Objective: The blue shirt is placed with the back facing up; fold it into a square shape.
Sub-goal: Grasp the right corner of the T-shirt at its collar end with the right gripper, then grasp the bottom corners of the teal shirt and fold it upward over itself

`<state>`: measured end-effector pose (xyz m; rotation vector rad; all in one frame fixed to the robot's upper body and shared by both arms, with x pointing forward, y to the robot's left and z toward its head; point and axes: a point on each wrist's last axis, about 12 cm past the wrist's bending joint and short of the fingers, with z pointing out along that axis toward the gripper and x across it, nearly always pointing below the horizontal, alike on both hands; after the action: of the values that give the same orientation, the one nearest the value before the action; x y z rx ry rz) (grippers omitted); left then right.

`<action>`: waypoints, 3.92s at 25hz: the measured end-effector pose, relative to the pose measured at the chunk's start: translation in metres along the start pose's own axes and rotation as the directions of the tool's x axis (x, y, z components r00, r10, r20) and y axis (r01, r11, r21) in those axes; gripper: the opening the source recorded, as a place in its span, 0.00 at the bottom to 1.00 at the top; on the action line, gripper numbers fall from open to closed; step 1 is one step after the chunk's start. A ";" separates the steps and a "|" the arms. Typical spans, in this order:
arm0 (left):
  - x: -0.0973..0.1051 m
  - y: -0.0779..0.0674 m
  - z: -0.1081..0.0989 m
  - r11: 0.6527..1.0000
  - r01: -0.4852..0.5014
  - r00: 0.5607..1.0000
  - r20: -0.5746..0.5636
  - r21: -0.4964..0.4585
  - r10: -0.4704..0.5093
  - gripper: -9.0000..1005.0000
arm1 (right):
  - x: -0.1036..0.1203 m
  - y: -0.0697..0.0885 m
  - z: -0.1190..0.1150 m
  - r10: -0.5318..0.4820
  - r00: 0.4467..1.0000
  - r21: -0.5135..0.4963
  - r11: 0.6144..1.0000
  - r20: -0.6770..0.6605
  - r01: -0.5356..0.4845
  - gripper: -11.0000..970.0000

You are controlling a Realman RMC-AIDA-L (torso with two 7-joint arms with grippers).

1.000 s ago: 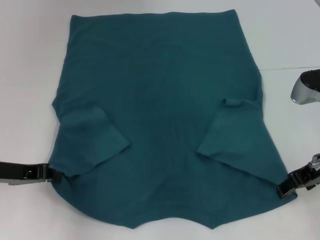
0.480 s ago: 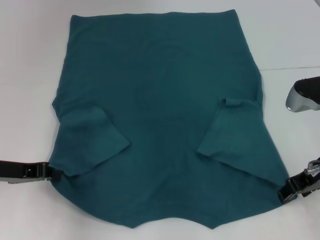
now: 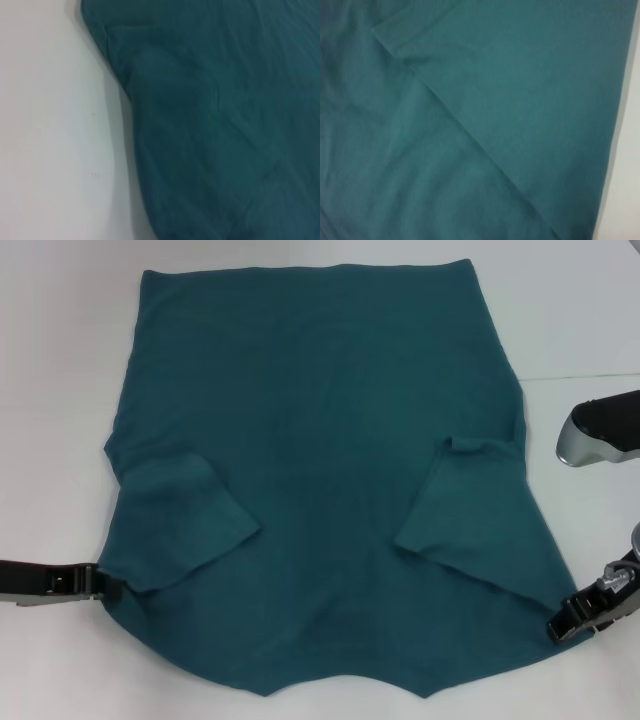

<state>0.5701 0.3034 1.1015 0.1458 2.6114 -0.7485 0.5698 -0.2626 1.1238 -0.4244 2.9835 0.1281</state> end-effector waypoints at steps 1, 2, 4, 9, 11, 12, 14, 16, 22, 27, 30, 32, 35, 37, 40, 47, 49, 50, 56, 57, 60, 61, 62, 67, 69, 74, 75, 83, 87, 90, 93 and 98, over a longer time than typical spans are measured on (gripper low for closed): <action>0.000 0.000 0.000 1.000 0.000 1.000 0.000 0.000 0.000 0.04 | 0.000 0.000 0.000 0.000 1.000 0.001 1.000 -0.003 0.000 0.65; 0.000 0.000 0.000 1.000 0.000 1.000 0.000 0.000 0.000 0.04 | 0.000 0.001 0.001 0.001 1.000 0.003 1.000 -0.008 -0.001 0.65; 0.000 0.000 0.000 1.000 0.000 1.000 0.000 0.000 0.000 0.04 | 0.000 0.002 0.002 0.001 1.000 0.009 1.000 -0.014 -0.001 0.65; 0.000 0.000 0.000 1.000 0.001 1.000 0.001 -0.002 -0.001 0.03 | -0.001 0.005 0.003 -0.010 1.000 0.019 1.000 -0.017 0.010 0.64; 0.000 0.001 0.000 1.000 0.001 1.000 0.002 -0.003 -0.001 0.03 | -0.002 0.006 0.004 -0.016 1.000 0.020 1.000 -0.014 0.016 0.64; 0.000 0.001 0.000 1.000 0.001 1.000 0.002 -0.003 -0.001 0.04 | -0.003 0.007 0.004 -0.017 1.000 0.020 1.000 -0.011 0.017 0.64; 0.000 0.001 0.000 1.000 0.001 1.000 0.002 -0.003 -0.001 0.04 | -0.004 0.008 0.005 -0.017 1.000 0.016 1.000 -0.008 0.017 0.64; 0.000 0.001 0.000 1.000 0.001 1.000 0.003 -0.003 -0.001 0.04 | -0.005 0.009 0.007 -0.018 1.000 0.013 1.000 -0.013 0.018 0.64; 0.000 0.001 0.000 1.000 0.002 1.000 0.004 -0.003 -0.002 0.04 | -0.008 0.010 0.011 -0.029 0.999 0.014 0.999 -0.029 0.029 0.64; -0.001 0.001 0.000 1.000 0.002 1.000 0.006 -0.003 -0.002 0.05 | -0.008 0.013 0.010 -0.033 0.999 -0.011 0.999 -0.013 0.033 0.58; -0.001 0.001 0.000 1.000 0.002 1.000 0.006 -0.002 -0.002 0.05 | -0.009 0.013 0.009 -0.030 1.000 -0.018 0.999 -0.002 0.030 0.53; -0.001 0.001 0.000 1.000 0.003 1.000 0.007 -0.001 -0.003 0.05 | -0.010 0.013 0.007 -0.032 0.999 -0.018 0.999 0.006 0.032 0.45; 0.000 0.001 0.000 1.000 0.005 1.000 0.007 -0.001 -0.005 0.05 | -0.011 0.013 0.002 -0.035 0.999 -0.016 0.999 0.024 0.035 0.33; 0.000 0.001 0.000 1.000 0.006 1.000 0.007 -0.001 -0.006 0.06 | -0.013 0.011 -0.002 -0.031 0.999 -0.015 0.999 0.043 0.032 0.28; 0.001 0.001 0.000 1.000 0.007 1.000 0.006 0.000 -0.007 0.06 | -0.015 0.010 -0.006 -0.036 0.997 -0.031 0.999 0.066 0.038 0.22; 0.004 0.002 0.000 1.000 0.011 1.000 -0.001 0.004 -0.011 0.06 | -0.018 0.009 -0.013 -0.090 0.991 -0.041 0.995 0.101 0.094 0.09; 0.005 0.002 -0.004 1.000 0.015 1.000 -0.011 0.014 -0.015 0.07 | -0.019 0.006 -0.018 -0.118 0.987 -0.043 0.991 0.109 0.124 0.09; 0.006 0.002 -0.005 1.000 0.016 1.000 -0.017 0.019 -0.016 0.07 | -0.019 0.005 -0.021 -0.138 0.984 -0.046 0.989 0.111 0.143 0.08; 0.016 0.009 -0.032 0.992 0.073 0.994 -0.090 0.099 -0.064 0.07 | -0.014 0.006 -0.036 -0.277 0.959 -0.091 0.955 0.058 0.281 0.07; 0.018 0.010 -0.036 0.990 0.086 0.992 -0.100 0.111 -0.075 0.07 | -0.013 0.006 -0.039 -0.294 0.955 -0.099 0.950 0.046 0.297 0.07; 0.030 0.012 -0.047 0.984 0.119 0.981 -0.168 0.131 -0.096 0.08 | -0.010 0.006 -0.045 -0.321 0.947 -0.125 0.940 0.004 0.319 0.07; 0.033 0.012 -0.048 0.983 0.123 0.978 -0.184 0.132 -0.098 0.08 | -0.009 0.006 -0.047 -0.328 0.945 -0.132 0.937 -0.011 0.324 0.07; 0.037 0.012 -0.050 0.982 0.131 0.973 -0.210 0.133 -0.101 0.08 | -0.008 0.006 -0.048 -0.335 0.942 -0.141 0.934 -0.029 0.328 0.07; 0.053 0.008 -0.053 0.975 0.159 0.942 -0.319 0.153 -0.104 0.08 | 0.001 0.010 -0.052 -0.397 0.913 -0.200 0.906 -0.093 0.374 0.07; 0.058 0.008 -0.054 0.975 0.164 0.930 -0.352 0.150 -0.102 0.08 | 0.004 0.014 -0.047 -0.430 0.894 -0.229 0.889 -0.123 0.396 0.07; 0.072 0.004 -0.054 0.975 0.170 0.880 -0.468 0.146 -0.083 0.09 | 0.016 0.027 -0.025 -0.505 0.830 -0.276 0.854 -0.237 0.441 0.07; 0.074 0.003 -0.054 0.975 0.170 0.872 -0.483 0.141 -0.082 0.09 | 0.018 0.030 -0.022 -0.518 0.818 -0.284 0.847 -0.251 0.449 0.07; 0.098 0.004 -0.049 0.980 0.184 0.797 -0.595 0.079 -0.101 0.10 | 0.035 0.046 -0.008 -0.560 0.763 -0.339 0.821 -0.321 0.460 0.07; 0.105 0.002 -0.045 0.979 0.186 0.778 -0.621 0.083 -0.095 0.10 | 0.038 0.052 -0.007 -0.571 0.759 -0.383 0.807 -0.313 0.449 0.07; 0.108 0.001 -0.044 0.977 0.187 0.780 -0.620 0.098 -0.087 0.10 | 0.037 0.052 -0.008 -0.573 0.762 -0.397 0.802 -0.301 0.447 0.08; 0.105 0.001 -0.045 0.972 0.195 0.806 -0.586 0.131 -0.083 0.10 | 0.033 0.047 -0.012 -0.562 0.786 -0.399 0.803 -0.258 0.443 0.08; 0.092 0.003 -0.053 0.955 0.207 0.877 -0.473 0.211 -0.086 0.11 | 0.019 0.027 -0.029 -0.502 0.855 -0.406 0.814 -0.130 0.416 0.08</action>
<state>0.4681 0.3324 1.1022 0.2240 2.9827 -1.2409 0.5404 -0.2447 1.1519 -1.2804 2.9580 0.6291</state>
